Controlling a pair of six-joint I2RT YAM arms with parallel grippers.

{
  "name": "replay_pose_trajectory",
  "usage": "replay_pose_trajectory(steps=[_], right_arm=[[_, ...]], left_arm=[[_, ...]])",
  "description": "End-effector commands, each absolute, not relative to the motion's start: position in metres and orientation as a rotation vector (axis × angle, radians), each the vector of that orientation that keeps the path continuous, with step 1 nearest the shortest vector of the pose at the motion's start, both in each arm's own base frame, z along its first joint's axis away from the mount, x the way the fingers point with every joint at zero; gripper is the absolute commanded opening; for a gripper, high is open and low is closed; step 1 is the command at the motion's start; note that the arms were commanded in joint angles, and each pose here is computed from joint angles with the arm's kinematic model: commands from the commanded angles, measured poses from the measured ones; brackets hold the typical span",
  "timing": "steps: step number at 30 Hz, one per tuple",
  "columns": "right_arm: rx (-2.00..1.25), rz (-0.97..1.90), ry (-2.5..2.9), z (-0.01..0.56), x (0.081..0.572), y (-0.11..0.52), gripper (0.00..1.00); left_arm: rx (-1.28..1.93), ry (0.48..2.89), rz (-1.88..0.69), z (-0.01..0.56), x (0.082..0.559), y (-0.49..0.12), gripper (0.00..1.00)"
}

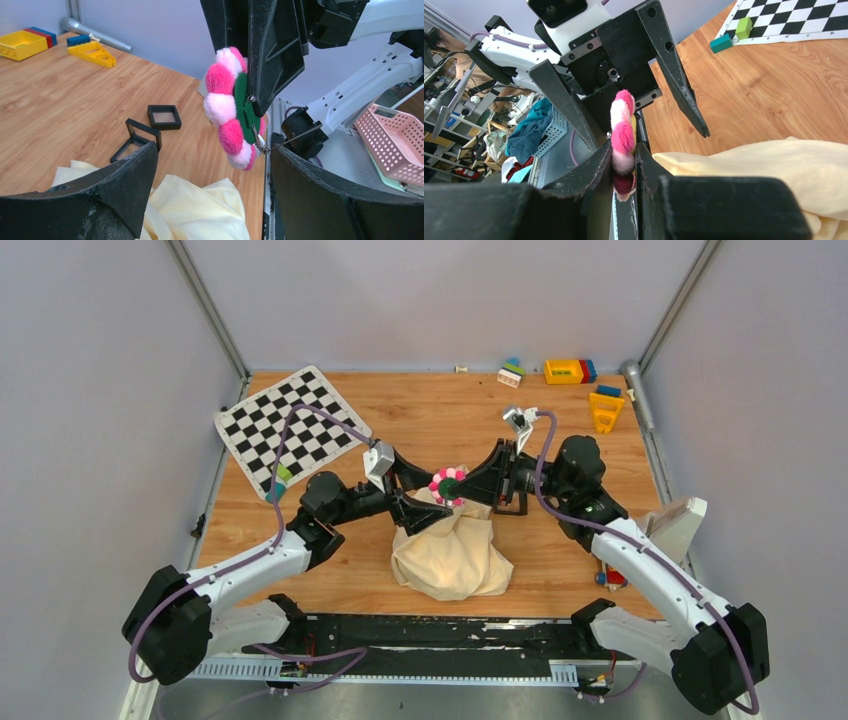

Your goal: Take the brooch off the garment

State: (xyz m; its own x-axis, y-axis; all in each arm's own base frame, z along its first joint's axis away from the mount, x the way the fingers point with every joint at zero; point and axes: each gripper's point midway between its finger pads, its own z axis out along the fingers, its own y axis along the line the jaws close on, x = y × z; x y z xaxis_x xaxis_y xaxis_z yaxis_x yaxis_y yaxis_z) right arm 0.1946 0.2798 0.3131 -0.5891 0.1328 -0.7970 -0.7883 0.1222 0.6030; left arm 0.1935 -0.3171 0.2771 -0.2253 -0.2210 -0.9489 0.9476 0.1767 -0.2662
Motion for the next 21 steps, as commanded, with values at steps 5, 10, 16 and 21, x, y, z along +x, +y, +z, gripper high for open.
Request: replay_pose_trajectory(steps=[5,10,16,21], right_arm=[[-0.644,1.562,1.624,0.3141,0.1972,0.2801,0.00],[-0.646,1.566,1.627,0.3118,0.1961,0.2800,0.00],[-0.629,1.580,1.633,0.3097,0.1951,0.2800,0.00],[-0.606,1.608,1.646,0.3074,0.1924,0.2822,0.00]], left_arm=[[0.774,1.251,-1.376,0.2947,0.1857,-0.3194,0.89],[0.765,1.247,-1.385,0.2960,0.1848,-0.3189,0.87],[0.756,1.260,-1.392,0.2942,0.1852,-0.3192,0.85],[0.744,1.286,-1.378,0.2904,0.1891,-0.3191,0.80]])
